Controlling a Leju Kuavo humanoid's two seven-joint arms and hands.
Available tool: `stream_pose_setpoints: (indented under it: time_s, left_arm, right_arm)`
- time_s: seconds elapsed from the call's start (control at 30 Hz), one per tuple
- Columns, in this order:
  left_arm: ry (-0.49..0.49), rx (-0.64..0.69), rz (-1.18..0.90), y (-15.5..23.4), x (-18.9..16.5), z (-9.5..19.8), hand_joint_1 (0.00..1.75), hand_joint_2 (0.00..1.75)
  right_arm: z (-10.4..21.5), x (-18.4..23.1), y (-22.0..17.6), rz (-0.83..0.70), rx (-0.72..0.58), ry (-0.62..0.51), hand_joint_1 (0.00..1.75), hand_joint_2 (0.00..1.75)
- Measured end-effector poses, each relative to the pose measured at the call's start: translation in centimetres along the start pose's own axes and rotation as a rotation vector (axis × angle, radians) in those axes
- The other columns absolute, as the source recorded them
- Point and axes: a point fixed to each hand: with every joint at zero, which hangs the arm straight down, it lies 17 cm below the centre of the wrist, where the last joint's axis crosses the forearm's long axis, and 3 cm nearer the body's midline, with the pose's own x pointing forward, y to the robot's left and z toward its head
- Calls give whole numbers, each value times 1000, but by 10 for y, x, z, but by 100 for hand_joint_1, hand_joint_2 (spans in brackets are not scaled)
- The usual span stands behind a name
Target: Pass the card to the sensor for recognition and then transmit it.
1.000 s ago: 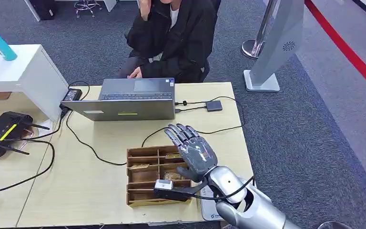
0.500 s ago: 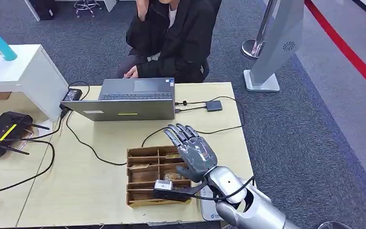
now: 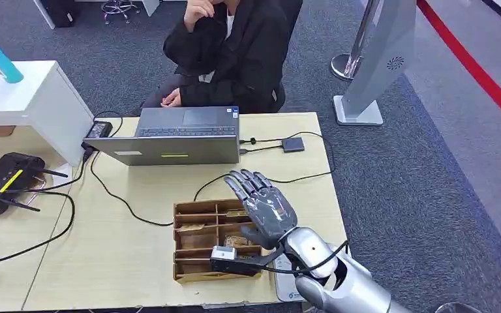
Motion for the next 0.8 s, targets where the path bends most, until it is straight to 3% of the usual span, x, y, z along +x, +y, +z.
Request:
stream_pose_setpoints:
  time_s: [0.8]
  left_arm:
    - [-1, -1, -6, 0, 0, 0, 0, 0]
  right_arm:
    - [1, 2, 6, -8, 22, -1, 14, 175]
